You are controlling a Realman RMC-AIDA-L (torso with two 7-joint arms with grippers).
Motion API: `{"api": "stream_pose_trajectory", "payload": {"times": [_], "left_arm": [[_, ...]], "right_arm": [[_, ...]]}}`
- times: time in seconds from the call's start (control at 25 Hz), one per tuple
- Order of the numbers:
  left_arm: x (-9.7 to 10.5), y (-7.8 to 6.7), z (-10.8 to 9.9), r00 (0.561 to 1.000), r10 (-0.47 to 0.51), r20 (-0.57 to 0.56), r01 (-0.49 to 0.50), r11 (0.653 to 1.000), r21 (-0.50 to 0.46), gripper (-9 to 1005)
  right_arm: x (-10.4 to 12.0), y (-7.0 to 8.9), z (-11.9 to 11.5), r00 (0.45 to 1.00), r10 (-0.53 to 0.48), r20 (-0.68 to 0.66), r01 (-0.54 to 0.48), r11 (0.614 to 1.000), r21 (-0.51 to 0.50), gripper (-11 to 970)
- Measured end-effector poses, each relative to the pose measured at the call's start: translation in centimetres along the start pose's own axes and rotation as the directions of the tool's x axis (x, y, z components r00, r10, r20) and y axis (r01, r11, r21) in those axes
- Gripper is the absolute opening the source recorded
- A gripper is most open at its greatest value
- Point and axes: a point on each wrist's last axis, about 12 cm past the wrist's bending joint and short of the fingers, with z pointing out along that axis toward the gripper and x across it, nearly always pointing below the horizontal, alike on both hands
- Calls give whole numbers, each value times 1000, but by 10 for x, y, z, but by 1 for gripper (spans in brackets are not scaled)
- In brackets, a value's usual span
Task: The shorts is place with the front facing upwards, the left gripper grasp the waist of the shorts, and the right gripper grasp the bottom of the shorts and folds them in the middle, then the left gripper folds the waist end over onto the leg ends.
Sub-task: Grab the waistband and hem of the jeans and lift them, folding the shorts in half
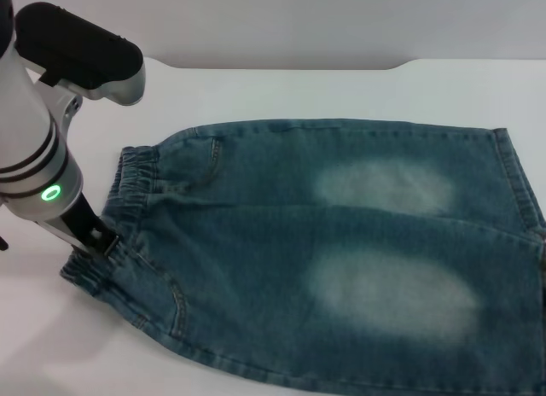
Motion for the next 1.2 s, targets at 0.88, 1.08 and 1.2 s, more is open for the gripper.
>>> {"api": "stream_pose_trajectory", "payload": {"times": [0.88,1.08,1.2], "left_arm": [[-8,3,-4,999,11,40,-10,1000,-14,33],[-8,4,-3,999,11,37,-10,1000,-16,33],[-8,4,-3,999,11,34,-10,1000,-16,33]], "right_arm": [[24,8,9,994,46,-98,-51,998,-47,731],[30,3,14,990,73,-122,-78,996,-41,726],[33,0,15,989,88,-123,-93,995,-34,724]]}}
